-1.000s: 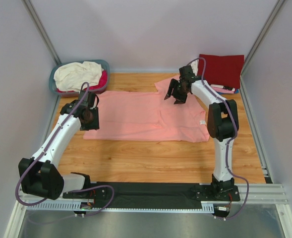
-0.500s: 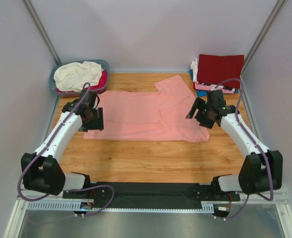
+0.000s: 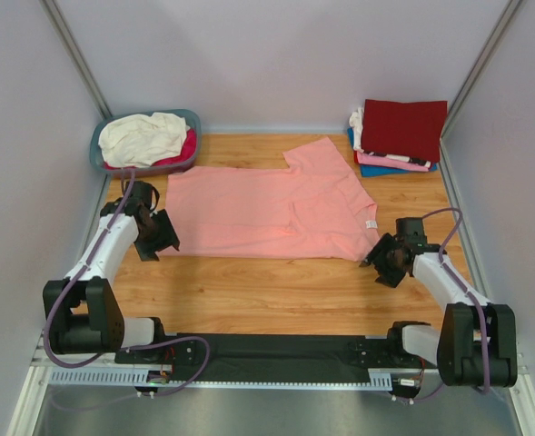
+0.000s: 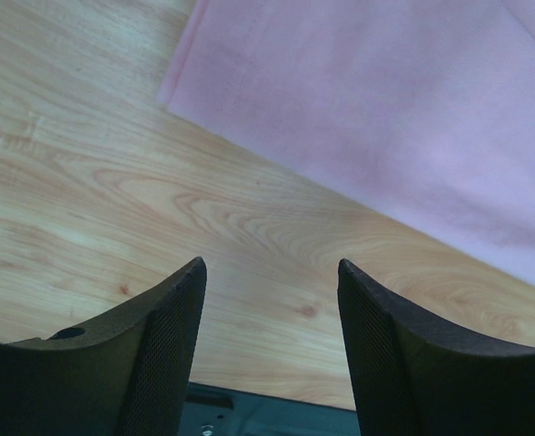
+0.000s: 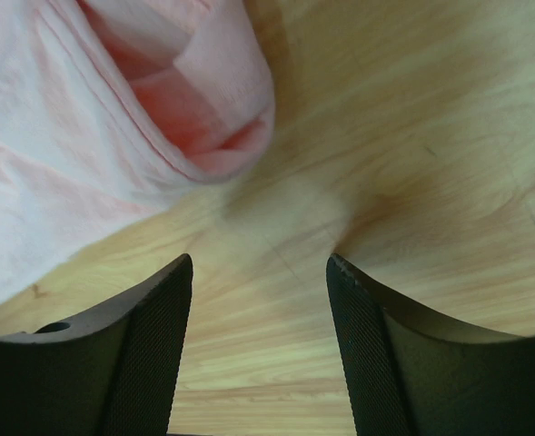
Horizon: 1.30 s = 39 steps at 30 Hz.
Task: Fold and stack the t-shirts
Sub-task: Fold the tshirt
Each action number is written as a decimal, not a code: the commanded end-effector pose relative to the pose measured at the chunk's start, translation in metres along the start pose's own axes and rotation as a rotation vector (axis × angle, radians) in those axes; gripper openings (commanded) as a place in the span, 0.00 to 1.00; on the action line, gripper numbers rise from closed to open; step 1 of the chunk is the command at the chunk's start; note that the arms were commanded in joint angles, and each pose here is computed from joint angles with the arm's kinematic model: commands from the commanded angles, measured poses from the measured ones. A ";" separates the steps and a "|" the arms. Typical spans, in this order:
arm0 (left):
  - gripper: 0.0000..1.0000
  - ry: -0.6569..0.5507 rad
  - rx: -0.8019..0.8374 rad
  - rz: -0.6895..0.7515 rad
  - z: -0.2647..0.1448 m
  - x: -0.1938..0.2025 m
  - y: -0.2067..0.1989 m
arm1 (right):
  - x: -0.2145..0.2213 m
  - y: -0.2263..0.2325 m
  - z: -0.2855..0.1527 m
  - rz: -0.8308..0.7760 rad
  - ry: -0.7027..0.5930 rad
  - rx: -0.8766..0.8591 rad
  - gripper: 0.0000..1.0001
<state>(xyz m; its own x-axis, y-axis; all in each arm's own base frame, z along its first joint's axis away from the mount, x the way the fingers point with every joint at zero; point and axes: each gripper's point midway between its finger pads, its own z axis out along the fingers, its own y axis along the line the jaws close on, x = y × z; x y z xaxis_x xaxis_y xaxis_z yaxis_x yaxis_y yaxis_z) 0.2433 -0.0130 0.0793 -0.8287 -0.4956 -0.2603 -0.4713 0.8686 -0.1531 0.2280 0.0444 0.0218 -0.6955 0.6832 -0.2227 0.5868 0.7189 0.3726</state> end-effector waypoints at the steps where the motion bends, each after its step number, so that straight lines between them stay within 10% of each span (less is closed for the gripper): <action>1: 0.67 -0.105 -0.023 -0.104 0.002 -0.016 0.003 | -0.026 0.014 0.016 0.022 -0.046 -0.059 0.59; 22: 0.62 -0.214 -0.181 -0.204 0.039 -0.039 0.028 | -0.043 0.006 0.033 0.089 -0.008 -0.133 0.06; 33: 0.56 -0.152 -0.245 -0.231 0.073 -0.039 0.031 | -0.042 0.008 0.036 0.087 0.008 -0.150 0.00; 39: 0.31 -0.172 -0.253 -0.215 0.075 -0.048 0.031 | -0.040 0.008 0.039 0.093 0.017 -0.151 0.00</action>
<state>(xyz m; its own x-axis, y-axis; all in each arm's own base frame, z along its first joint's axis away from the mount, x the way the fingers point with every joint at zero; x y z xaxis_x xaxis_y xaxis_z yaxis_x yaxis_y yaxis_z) 0.2815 0.0272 0.0156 -0.6676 -0.6489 -0.3651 -0.6956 0.7184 -0.0050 0.2873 0.0325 0.0144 -0.6413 0.7483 -0.1696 0.5564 0.6058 0.5687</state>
